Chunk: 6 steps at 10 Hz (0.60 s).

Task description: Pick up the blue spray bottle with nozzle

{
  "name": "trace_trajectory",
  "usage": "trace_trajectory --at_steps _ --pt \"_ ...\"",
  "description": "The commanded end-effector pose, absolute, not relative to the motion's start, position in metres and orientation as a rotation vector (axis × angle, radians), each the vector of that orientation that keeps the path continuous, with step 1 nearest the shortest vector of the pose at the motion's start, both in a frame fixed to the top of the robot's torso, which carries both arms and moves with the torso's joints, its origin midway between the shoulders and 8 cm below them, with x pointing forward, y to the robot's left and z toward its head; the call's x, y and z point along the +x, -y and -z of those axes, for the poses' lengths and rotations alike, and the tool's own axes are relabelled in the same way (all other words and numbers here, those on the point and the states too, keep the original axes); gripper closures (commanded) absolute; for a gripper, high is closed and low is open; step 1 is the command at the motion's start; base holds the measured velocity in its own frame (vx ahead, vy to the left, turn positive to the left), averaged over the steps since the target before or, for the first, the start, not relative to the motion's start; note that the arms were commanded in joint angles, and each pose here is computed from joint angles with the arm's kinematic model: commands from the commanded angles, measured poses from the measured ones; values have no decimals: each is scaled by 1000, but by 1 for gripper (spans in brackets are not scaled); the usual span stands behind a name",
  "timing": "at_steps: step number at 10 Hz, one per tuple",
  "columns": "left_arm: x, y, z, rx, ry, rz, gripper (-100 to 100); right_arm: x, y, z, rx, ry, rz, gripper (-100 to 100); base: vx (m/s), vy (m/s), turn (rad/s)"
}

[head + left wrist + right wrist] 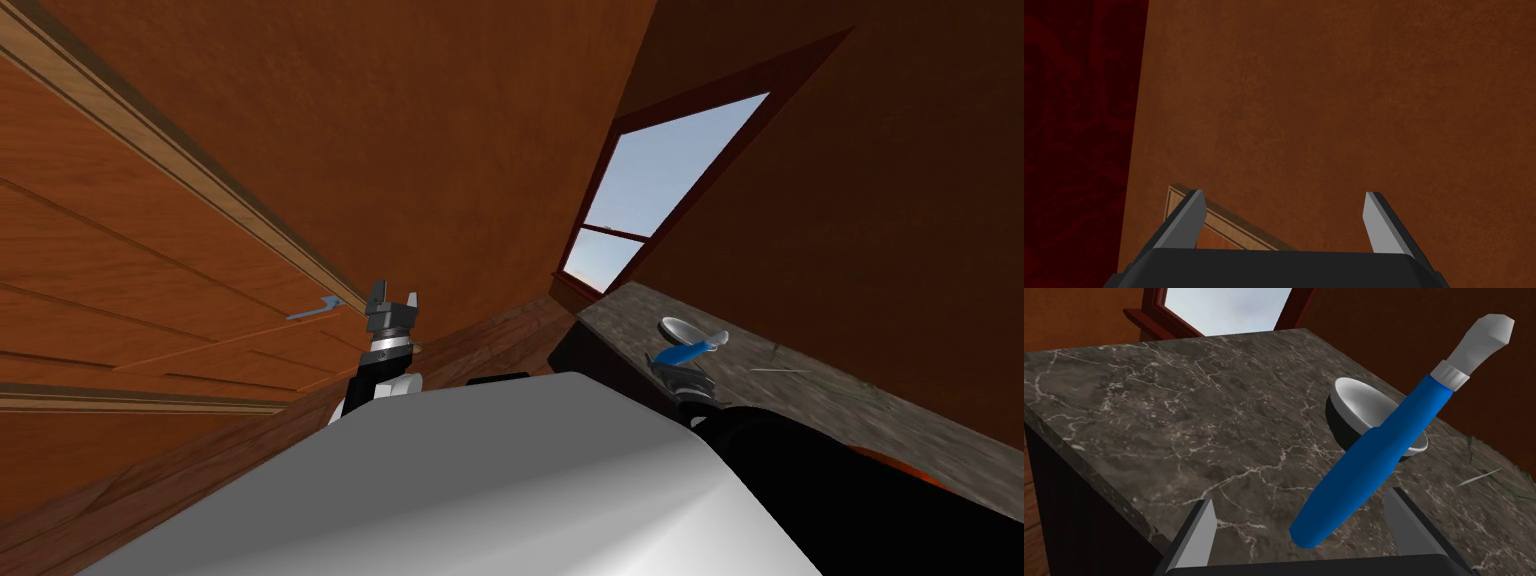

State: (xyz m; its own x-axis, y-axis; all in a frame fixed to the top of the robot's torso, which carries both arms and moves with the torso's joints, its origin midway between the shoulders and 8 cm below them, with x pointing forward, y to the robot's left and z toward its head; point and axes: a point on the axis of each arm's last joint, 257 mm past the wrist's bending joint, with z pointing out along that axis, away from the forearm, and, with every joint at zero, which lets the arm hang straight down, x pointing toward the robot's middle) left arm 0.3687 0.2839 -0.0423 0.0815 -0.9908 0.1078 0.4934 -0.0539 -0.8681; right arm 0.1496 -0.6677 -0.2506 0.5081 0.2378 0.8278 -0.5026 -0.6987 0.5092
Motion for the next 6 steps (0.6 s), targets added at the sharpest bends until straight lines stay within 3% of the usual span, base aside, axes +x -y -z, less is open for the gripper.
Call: trace_trajectory --at_steps 1,6 --pt "369 -284 42 -930 -710 1391 0 124 684 258 2026 285 -1206 -100 69 59 71" --pt "369 -284 42 -930 -710 1391 0 79 715 265 2062 501 -1163 -100 57 36 40"
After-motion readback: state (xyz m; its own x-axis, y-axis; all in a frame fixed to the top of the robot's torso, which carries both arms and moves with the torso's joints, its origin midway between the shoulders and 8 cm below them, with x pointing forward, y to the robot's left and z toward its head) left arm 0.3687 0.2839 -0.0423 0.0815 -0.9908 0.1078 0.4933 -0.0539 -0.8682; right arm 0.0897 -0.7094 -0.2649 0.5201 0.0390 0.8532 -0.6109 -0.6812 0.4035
